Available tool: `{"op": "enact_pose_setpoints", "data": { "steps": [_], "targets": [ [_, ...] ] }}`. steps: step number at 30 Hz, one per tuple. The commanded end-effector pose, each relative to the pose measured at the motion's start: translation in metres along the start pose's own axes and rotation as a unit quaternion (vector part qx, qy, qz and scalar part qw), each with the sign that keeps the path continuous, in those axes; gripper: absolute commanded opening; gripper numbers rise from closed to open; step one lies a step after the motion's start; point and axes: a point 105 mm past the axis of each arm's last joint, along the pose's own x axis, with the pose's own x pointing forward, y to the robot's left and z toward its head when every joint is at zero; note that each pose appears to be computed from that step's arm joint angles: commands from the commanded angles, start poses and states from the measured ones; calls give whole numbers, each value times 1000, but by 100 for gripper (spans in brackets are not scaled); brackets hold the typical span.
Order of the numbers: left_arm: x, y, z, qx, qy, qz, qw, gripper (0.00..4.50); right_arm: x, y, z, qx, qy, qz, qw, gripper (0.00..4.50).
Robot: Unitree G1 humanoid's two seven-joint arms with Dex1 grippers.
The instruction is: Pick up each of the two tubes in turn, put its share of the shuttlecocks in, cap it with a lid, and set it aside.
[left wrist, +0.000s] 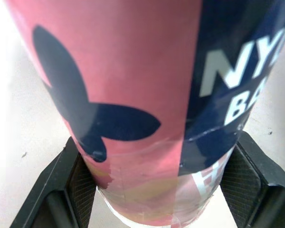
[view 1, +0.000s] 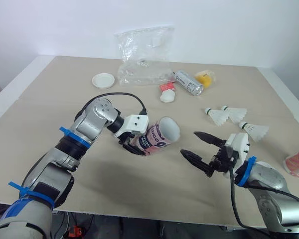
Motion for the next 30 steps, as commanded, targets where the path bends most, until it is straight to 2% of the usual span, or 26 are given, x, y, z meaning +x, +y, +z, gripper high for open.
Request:
{"op": "enact_pose_setpoints", "data": {
  "steps": [1,7,18,24,30],
  "targets": [
    [1,-1,6,19,22,-12,1000,326,-8,-43,-2,18,14,-126,992,450],
    [4,-1,7,33,31,-6,999,326,-5,-82,-5,27,24,-223,974,450],
    [1,-9,14,19,33,-20,999,326,10,-125,-14,26,56,-272,960,450],
    [-1,-9,15,13,32,-14,999,326,20,-135,-13,24,54,-264,963,450],
    [-1,-11,24,-16,3,-26,1000,326,34,-140,-17,34,62,-260,963,450]
  ]
}}
